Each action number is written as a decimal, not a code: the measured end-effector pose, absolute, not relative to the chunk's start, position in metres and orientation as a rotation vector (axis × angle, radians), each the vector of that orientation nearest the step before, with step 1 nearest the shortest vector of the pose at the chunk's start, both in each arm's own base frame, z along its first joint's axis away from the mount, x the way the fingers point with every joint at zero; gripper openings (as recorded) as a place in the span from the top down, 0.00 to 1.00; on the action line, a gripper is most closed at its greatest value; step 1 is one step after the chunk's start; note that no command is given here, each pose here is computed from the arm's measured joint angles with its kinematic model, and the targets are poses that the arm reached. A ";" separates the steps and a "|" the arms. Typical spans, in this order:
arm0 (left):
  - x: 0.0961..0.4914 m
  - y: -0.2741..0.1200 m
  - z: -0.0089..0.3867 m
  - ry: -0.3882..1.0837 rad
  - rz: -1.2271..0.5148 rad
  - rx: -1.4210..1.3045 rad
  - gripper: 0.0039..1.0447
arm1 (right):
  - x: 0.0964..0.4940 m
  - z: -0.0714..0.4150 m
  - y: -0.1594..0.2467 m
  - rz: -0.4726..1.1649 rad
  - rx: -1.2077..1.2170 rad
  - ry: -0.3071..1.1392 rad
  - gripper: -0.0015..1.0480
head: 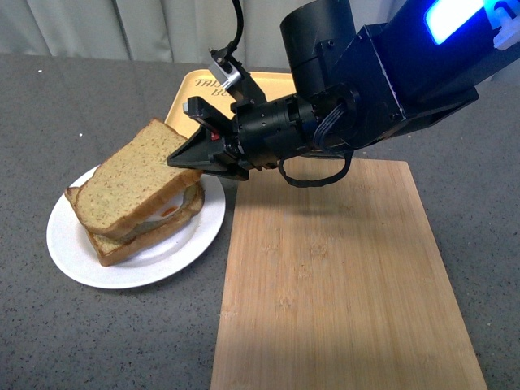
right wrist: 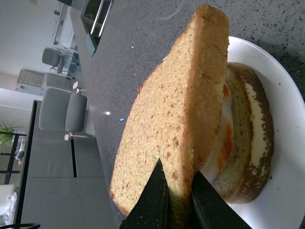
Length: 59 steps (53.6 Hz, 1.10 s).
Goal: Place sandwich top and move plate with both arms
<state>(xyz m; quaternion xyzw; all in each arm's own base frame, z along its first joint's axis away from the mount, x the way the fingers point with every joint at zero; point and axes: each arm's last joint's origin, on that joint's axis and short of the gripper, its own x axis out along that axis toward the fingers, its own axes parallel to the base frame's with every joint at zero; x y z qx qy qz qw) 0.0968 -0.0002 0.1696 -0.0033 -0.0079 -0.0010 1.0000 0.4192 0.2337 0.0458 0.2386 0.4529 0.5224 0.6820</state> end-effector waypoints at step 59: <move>0.097 0.000 0.170 -0.016 -0.003 -0.007 0.06 | 0.326 0.111 0.090 -0.027 0.035 -0.014 0.98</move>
